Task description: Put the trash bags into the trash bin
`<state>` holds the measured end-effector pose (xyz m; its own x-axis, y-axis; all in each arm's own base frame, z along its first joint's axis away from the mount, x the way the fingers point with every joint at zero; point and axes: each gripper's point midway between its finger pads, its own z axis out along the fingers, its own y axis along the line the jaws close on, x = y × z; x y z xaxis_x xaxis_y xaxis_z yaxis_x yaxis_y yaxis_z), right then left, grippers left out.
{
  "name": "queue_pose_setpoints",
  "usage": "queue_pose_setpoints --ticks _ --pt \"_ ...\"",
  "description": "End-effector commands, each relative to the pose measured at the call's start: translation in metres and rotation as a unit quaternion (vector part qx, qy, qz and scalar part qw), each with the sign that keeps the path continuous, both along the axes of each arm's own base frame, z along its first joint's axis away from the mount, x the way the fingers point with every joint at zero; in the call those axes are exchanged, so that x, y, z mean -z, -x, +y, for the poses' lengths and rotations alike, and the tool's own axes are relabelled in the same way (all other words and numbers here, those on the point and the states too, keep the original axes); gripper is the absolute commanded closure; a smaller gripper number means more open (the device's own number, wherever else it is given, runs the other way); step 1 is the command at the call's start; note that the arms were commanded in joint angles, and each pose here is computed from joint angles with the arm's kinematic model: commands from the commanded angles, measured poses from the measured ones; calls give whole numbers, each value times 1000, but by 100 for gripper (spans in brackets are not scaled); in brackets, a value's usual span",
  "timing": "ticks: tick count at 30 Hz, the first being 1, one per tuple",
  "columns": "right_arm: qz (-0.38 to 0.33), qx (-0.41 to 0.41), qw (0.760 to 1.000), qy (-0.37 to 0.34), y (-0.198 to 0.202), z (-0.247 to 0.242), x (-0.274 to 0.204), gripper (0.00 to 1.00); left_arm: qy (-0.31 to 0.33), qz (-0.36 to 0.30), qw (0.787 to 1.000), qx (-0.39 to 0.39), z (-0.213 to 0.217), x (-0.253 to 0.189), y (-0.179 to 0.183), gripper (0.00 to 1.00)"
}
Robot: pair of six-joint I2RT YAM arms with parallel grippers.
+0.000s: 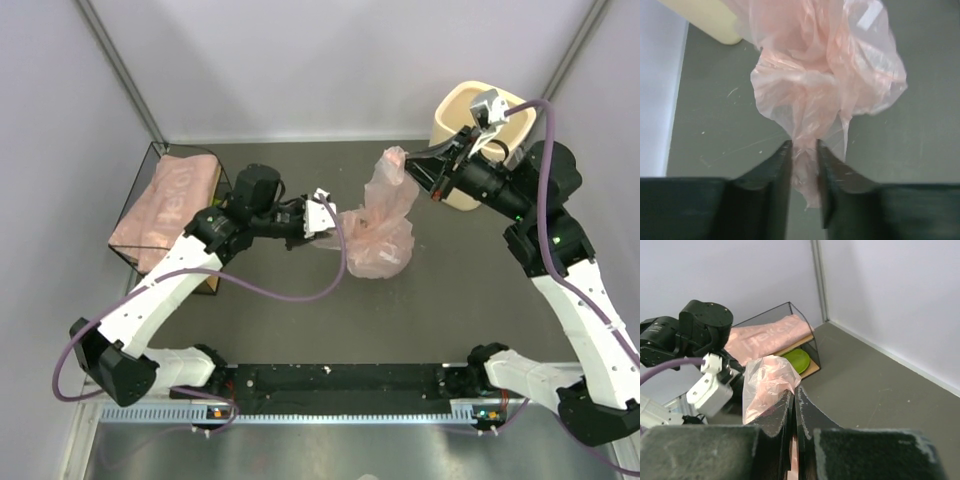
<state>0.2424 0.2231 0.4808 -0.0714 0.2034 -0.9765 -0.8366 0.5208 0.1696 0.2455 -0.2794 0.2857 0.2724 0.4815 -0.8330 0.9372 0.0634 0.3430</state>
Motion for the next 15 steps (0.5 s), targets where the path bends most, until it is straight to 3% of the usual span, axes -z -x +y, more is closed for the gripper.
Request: queue_pose_setpoints --ticks 1,2,5,6,8,9,12,14,15 --pt "-20 85 996 23 -7 -27 2 100 19 -2 999 -32 29 -21 -7 95" --pt "-16 104 994 33 -12 -33 8 100 37 18 997 -65 45 -27 -19 99" --pt "-9 190 981 41 -34 -71 15 100 92 79 982 -146 73 -39 -36 100" --pt "-2 212 977 40 -41 -81 17 100 112 124 969 -184 79 -33 -40 100" --pt "19 264 964 37 -57 -105 24 100 155 131 946 -254 96 -41 -64 100" --pt "24 274 961 35 -62 -109 26 100 181 177 926 -280 97 -40 -67 100" --pt "52 300 952 36 -85 -117 38 100 224 218 904 -291 93 -59 -79 100" --pt "54 308 950 27 -103 -120 25 100 265 172 909 -273 89 -95 -91 100" --pt "43 309 950 18 -108 -120 10 100 297 130 911 -255 88 -137 -90 100"
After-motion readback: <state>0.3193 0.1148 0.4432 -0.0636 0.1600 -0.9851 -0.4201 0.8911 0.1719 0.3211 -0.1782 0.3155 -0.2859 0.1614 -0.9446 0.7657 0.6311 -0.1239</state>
